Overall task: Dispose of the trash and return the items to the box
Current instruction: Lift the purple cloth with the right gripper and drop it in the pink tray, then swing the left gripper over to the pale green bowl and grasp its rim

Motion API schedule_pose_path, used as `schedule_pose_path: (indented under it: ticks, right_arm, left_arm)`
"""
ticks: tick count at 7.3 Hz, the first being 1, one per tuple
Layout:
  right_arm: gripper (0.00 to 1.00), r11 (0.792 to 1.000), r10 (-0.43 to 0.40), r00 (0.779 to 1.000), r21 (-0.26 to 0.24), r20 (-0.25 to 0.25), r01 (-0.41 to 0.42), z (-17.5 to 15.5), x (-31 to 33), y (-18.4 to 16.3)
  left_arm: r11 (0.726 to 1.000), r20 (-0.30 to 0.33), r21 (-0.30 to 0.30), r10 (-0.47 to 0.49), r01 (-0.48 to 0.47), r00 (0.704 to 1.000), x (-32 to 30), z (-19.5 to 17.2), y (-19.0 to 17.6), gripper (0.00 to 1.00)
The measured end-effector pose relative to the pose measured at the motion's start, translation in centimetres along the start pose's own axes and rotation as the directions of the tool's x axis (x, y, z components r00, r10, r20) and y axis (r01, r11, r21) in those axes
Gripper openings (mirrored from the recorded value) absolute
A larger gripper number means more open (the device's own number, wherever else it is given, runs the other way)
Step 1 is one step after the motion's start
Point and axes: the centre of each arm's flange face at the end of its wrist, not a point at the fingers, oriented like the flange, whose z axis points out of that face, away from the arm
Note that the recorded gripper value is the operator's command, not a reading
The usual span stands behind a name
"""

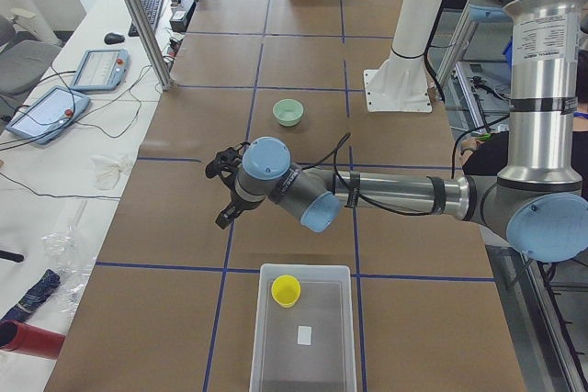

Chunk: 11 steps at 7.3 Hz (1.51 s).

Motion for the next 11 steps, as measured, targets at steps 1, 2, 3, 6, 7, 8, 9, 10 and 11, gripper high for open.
schedule_pose_path:
  ticks: [1,2,3,6,7,8,9,10,11]
  right_arm:
    - [0.07,0.999,-0.012,1.0,-0.031,0.011,0.012,1.1,3.0,0.8]
    - [0.99,0.999,-0.016,1.0,-0.045,0.016,0.017,2.8,4.8,1.9]
    - [1.0,0.999,-0.009,1.0,-0.049,0.017,0.01,4.9,5.5,2.9]
    - [1.0,0.997,0.079,0.996,-0.015,0.037,-0.078,7.6,3.3,0.1]
    - [1.0,0.99,0.138,0.99,-0.009,0.036,-0.138,7.5,1.0,-2.5]
    - [1.0,0.983,0.182,0.983,-0.001,0.03,-0.182,7.5,-1.1,-4.7]
    - [1.0,0.979,0.202,0.979,0.004,0.027,-0.202,8.1,-2.8,-6.5]
    - [1.0,0.979,0.205,0.978,0.007,0.026,-0.205,8.7,-4.0,-7.8]
    - [1.0,0.979,0.203,0.979,0.009,0.025,-0.204,9.1,-4.6,-8.4]
  left_arm:
    - [1.0,0.0,0.003,-0.001,0.001,1.0,0.1,0.0,-0.2,1.0]
    - [1.0,0.0,0.006,-0.002,0.002,1.0,0.1,0.0,-0.4,1.0]
    - [1.0,0.0,0.009,-0.003,0.003,1.0,0.1,-0.1,-0.6,1.0]
    - [0.998,0.009,0.032,-0.06,0.06,0.998,1.6,-0.6,-2.9,0.99]
    - [0.994,-0.003,0.041,-0.106,0.106,0.994,4.0,-0.5,-4.7,0.92]
    - [0.984,-0.018,0.046,-0.171,0.172,0.985,7.4,0.1,-6.6,0.78]
    - [0.964,-0.041,0.045,-0.261,0.263,0.964,11.5,1.1,-8.6,0.68]
    - [0.933,-0.07,0.034,-0.356,0.358,0.932,15.6,2.4,-10.3,0.64]
    - [0.896,-0.088,0.018,-0.441,0.444,0.893,19.9,4.1,-11.4,0.61]
